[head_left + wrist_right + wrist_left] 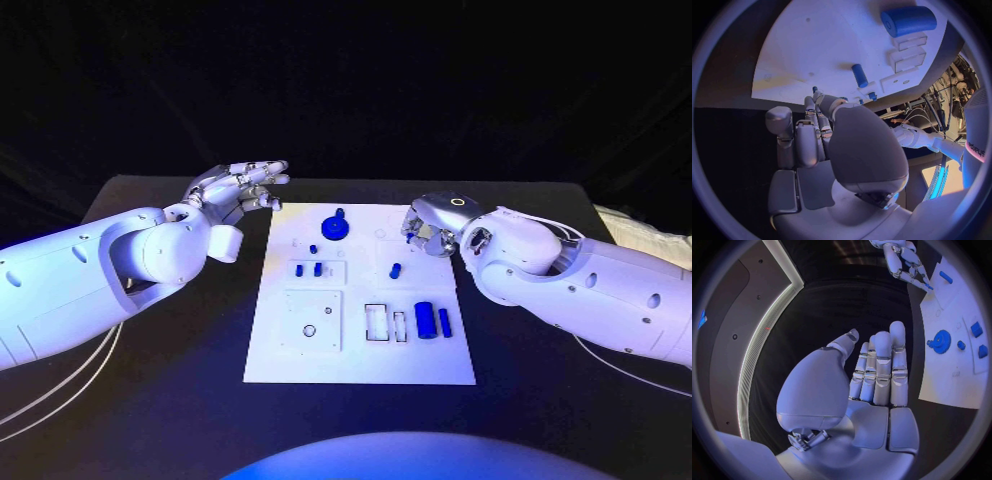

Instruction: Assemble the parts on the task board

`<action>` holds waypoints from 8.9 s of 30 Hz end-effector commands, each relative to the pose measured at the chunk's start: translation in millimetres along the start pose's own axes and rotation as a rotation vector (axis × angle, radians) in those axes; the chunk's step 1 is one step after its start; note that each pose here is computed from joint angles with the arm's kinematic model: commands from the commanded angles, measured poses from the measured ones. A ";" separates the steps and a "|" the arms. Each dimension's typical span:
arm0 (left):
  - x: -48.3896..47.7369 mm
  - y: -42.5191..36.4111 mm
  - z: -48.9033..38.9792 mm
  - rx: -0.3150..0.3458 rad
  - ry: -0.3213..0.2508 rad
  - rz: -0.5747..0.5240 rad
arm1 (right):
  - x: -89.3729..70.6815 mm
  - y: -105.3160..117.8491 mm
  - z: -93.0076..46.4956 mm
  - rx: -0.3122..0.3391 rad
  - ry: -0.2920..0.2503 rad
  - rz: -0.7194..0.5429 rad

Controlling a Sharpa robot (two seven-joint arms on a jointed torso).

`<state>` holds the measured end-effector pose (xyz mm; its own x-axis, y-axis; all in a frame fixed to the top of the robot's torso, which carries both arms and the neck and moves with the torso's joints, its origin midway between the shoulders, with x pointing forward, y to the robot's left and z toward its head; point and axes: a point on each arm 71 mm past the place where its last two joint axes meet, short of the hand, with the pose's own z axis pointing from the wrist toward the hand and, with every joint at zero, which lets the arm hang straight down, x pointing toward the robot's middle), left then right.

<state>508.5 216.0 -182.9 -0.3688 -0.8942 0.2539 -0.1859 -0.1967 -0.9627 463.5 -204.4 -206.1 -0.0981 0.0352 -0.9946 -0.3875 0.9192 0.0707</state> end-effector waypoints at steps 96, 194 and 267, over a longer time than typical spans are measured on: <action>17.7 10.0 2.9 -0.018 0.073 -0.020 | 53.0 123.6 -25.5 -0.261 0.014 0.342; 20.0 13.3 2.8 -0.032 0.094 -0.021 | -1.7 95.6 -34.4 -0.257 0.007 0.429; 25.5 16.7 7.1 -0.036 0.109 -0.023 | 64.7 169.2 -23.9 -0.394 0.161 0.238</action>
<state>503.3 189.5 -194.5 -0.4430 -0.8512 0.2814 -0.2302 -0.1954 -0.9533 370.2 -55.1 -250.8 -0.3603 0.1906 -0.9131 -0.6509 0.6498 0.3925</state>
